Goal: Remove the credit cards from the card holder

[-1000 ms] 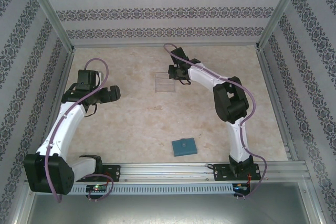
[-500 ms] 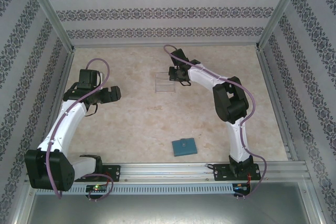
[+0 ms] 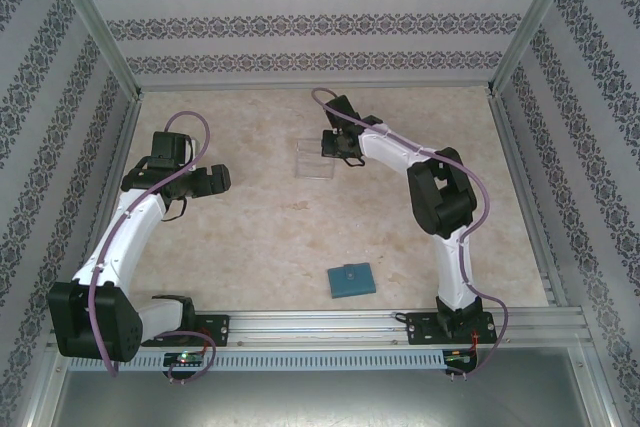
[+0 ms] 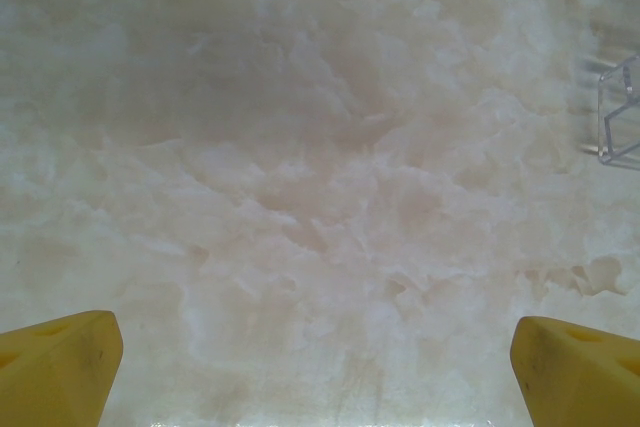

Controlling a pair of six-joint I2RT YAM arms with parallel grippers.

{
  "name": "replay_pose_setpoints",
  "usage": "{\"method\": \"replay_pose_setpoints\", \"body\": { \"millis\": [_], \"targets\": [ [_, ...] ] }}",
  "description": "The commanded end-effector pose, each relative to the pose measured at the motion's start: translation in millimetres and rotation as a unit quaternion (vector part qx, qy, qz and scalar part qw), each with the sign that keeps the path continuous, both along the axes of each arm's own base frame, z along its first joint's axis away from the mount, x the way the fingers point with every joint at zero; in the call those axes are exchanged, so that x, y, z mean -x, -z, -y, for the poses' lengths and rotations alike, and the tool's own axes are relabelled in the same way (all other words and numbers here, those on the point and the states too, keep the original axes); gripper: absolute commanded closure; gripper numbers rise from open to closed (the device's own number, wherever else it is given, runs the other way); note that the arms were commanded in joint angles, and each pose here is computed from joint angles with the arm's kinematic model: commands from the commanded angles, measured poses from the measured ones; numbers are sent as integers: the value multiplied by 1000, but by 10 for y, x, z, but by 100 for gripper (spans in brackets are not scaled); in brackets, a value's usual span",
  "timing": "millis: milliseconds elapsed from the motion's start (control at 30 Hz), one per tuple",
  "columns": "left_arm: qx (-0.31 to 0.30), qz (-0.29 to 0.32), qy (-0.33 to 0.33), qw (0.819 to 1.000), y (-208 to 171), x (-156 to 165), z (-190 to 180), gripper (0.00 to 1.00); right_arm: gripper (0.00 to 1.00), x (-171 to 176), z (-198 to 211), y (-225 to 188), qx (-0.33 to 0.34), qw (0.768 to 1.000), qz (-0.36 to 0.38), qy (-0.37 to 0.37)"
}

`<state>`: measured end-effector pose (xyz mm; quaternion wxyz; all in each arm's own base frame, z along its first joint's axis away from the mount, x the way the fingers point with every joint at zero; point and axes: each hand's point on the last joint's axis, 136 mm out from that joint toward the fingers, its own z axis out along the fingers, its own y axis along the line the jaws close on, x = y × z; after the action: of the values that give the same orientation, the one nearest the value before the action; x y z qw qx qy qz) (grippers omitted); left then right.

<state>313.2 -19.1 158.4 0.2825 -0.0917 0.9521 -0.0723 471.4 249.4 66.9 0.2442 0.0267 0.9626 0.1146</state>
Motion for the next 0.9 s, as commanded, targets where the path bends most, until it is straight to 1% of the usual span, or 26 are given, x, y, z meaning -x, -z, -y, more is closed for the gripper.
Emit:
{"method": "replay_pose_setpoints", "body": {
  "millis": [0,300,500,800,867],
  "targets": [
    [-15,-15,9,1000,49,55,-13,0,91,138,59,-190,18,1000,10,2],
    [-15,-16,8,1000,56,53,-14,0,91,443,239,-191,38,999,4,10],
    [-16,-16,8,1000,59,52,-18,0,91,671,312,-177,64,998,4,7],
    [-20,-23,7,1000,93,53,-32,0,91,898,337,25,85,996,-6,10],
    [-21,-24,7,999,98,56,-33,0,88,915,345,36,89,996,-8,12]
  ]
}}
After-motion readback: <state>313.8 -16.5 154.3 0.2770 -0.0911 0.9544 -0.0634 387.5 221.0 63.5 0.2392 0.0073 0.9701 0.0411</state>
